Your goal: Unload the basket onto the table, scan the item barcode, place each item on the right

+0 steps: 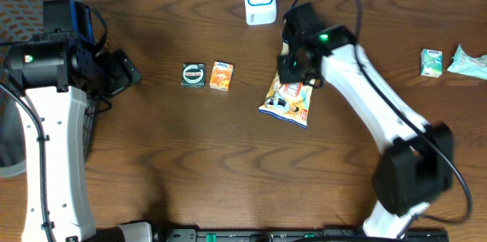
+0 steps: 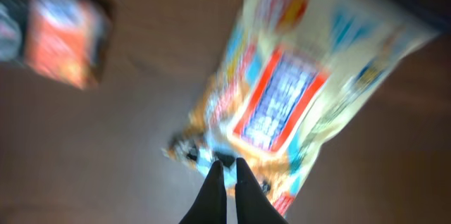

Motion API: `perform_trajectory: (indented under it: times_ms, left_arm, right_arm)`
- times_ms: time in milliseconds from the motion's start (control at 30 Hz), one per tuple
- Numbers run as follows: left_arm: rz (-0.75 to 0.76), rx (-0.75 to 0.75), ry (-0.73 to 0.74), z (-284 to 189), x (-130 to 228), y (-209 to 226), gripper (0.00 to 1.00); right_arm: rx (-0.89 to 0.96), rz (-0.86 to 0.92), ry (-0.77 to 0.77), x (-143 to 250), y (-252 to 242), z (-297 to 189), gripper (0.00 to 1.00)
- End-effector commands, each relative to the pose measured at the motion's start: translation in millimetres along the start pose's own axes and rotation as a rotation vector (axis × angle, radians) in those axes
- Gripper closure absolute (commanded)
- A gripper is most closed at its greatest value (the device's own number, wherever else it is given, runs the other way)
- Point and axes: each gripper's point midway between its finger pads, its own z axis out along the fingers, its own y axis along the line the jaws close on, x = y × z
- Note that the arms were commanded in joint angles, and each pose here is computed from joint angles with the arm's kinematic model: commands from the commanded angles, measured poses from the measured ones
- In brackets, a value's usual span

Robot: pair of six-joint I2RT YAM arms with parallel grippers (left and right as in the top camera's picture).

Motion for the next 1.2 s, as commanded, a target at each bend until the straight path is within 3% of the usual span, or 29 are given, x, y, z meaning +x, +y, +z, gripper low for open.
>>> perform_trajectory:
  times_ms: [0, 300, 400, 433, 533, 633, 767, 833, 1000, 1167]
  left_arm:
    - [-0.006, -0.012, 0.010, 3, 1, 2, 0.02]
    - [-0.006, -0.013, 0.010, 3, 1, 2, 0.02]
    - [-0.006, -0.013, 0.010, 3, 1, 2, 0.03]
    - [-0.006, -0.013, 0.010, 3, 1, 2, 0.02]
    - [-0.006, -0.013, 0.010, 3, 1, 2, 0.02]
    - [-0.006, -0.013, 0.010, 3, 1, 2, 0.02]
    - [-0.006, -0.012, 0.010, 3, 1, 2, 0.02]
    - [-0.006, -0.013, 0.010, 3, 1, 2, 0.02]
    - [-0.006, -0.012, 0.010, 3, 1, 2, 0.02]
    - [-0.006, -0.013, 0.010, 3, 1, 2, 0.03]
  right_arm:
    - [0.084, 0.010, -0.044, -9, -12, 3, 0.99]
    - [0.300, 0.125, 0.065, 9, -53, 92, 0.99]
    - [0.320, 0.121, 0.068, 9, -63, 122, 0.94]
    - [0.322, 0.112, 0.073, 9, -68, 132, 0.97]
    - [0.324, 0.100, 0.064, 2, -73, 123, 0.99]
    - [0.313, 0.105, 0.054, -8, -72, 96, 0.81]
    - [0.203, 0.091, 0.080, -10, -50, 54, 0.69]
    - [0.133, 0.062, 0.107, -3, -35, 38, 0.55]
    - [0.117, 0.014, 0.190, 25, -10, 30, 0.03]
    - [0.217, 0.089, 0.146, 35, -3, 47, 0.01]
